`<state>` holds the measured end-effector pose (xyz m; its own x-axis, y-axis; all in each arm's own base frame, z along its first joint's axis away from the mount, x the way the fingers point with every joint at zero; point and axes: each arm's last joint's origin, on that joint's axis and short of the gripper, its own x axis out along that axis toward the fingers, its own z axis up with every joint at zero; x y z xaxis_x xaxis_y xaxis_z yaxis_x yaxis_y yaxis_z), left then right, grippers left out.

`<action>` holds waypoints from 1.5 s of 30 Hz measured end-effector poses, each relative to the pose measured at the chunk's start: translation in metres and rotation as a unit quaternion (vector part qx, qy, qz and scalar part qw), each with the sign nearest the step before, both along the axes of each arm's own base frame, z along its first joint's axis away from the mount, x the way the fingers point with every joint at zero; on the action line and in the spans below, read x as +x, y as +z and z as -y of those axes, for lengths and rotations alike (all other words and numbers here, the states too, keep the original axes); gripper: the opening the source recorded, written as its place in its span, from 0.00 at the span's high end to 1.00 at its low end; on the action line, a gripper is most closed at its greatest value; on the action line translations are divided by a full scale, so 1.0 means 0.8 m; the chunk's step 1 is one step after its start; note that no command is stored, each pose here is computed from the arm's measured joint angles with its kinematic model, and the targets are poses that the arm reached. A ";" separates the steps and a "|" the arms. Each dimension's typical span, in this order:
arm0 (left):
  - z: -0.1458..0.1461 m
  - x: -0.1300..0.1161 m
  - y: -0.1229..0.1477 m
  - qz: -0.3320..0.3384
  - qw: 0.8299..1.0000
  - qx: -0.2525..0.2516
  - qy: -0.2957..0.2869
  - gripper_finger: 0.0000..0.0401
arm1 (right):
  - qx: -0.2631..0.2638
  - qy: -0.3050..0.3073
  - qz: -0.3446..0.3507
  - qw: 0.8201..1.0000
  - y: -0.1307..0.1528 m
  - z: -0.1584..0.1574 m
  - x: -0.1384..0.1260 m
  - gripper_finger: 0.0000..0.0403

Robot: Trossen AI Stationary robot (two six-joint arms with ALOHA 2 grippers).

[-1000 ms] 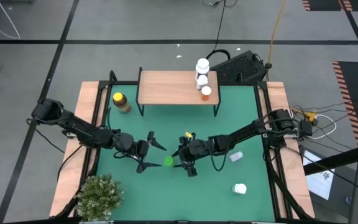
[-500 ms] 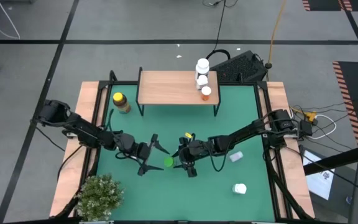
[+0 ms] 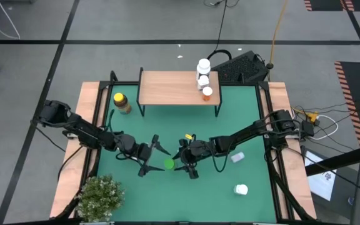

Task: Pick and place medicine bottles onto shelf by color
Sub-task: Put the green medicine bottle on the shelf

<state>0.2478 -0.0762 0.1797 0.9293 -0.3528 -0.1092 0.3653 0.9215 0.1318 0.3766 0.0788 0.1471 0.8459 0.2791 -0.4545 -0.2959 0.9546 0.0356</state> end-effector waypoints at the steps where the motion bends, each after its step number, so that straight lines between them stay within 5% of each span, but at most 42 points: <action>1: 0.000 0.000 0.001 0.001 1.000 0.000 0.000 0.17 | 0.000 0.000 0.002 1.000 0.000 0.000 0.000 0.48; 13: 0.014 0.035 -0.018 -0.040 0.999 0.009 -0.017 0.18 | 0.004 -0.002 -0.004 1.000 -0.001 0.000 0.000 0.48; 45: 0.018 0.033 -0.015 -0.033 0.999 0.012 -0.032 0.47 | -0.002 0.003 -0.009 1.000 -0.002 -0.001 -0.001 0.48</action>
<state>0.2746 -0.0909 0.1674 0.8956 -0.4071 -0.1793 0.4314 0.8932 0.1269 0.3757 0.0796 0.1451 0.8360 0.2822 -0.4706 -0.3005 0.9531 0.0377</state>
